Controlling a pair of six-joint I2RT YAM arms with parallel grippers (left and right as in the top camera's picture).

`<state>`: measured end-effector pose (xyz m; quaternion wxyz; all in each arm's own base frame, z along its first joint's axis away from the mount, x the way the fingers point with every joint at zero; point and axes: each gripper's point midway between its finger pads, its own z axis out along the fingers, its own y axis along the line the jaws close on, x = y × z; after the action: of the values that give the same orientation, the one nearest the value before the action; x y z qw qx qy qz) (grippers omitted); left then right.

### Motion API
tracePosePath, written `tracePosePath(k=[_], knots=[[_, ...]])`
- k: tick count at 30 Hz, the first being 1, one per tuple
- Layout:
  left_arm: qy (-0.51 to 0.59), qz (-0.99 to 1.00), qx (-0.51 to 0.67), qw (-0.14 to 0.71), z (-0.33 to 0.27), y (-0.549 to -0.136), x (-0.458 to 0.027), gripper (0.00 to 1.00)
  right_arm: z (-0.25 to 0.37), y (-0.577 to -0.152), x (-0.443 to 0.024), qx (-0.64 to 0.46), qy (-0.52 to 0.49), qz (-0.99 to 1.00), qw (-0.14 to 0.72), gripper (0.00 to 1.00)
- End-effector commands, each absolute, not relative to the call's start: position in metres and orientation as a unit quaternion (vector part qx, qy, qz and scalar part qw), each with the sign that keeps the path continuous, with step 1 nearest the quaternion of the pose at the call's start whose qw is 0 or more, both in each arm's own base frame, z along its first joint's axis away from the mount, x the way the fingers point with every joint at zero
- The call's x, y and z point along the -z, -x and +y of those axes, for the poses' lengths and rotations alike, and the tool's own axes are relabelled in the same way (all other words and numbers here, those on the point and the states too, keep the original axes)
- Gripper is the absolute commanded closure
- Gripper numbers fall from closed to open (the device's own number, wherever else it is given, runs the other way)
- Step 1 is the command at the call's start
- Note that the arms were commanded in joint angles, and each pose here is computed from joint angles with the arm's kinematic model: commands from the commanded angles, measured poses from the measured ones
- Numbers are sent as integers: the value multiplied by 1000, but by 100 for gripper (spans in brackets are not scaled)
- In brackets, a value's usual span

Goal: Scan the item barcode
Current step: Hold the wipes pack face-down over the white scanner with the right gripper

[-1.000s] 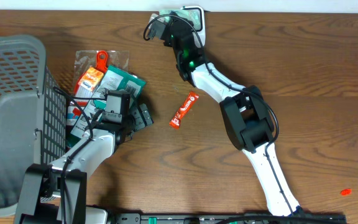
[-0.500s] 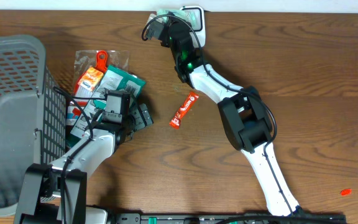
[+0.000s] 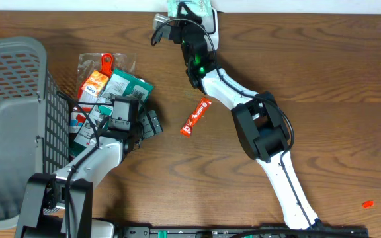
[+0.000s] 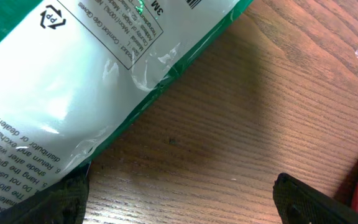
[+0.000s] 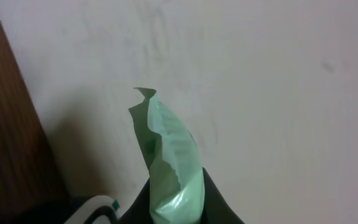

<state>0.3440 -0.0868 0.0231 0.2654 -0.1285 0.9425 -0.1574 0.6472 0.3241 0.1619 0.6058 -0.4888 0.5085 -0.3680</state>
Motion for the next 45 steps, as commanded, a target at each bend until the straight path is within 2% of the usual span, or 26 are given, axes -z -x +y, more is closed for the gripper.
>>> tracePosePath(k=[1, 5, 15, 45], knots=[[141, 955, 115, 233, -71, -326, 4, 4, 341, -640, -190, 382, 498, 463, 625, 99], [141, 955, 116, 235, -71, -327, 4, 4, 343, -638, -187, 364, 486, 483, 631, 99], [141, 955, 116, 235, -71, -327, 4, 4, 343, -640, -127, 338, 509, 523, 595, 99], [139, 956, 100, 240, -66, -328, 5, 4, 299, -652, -83, 310, 463, 613, 560, 99]])
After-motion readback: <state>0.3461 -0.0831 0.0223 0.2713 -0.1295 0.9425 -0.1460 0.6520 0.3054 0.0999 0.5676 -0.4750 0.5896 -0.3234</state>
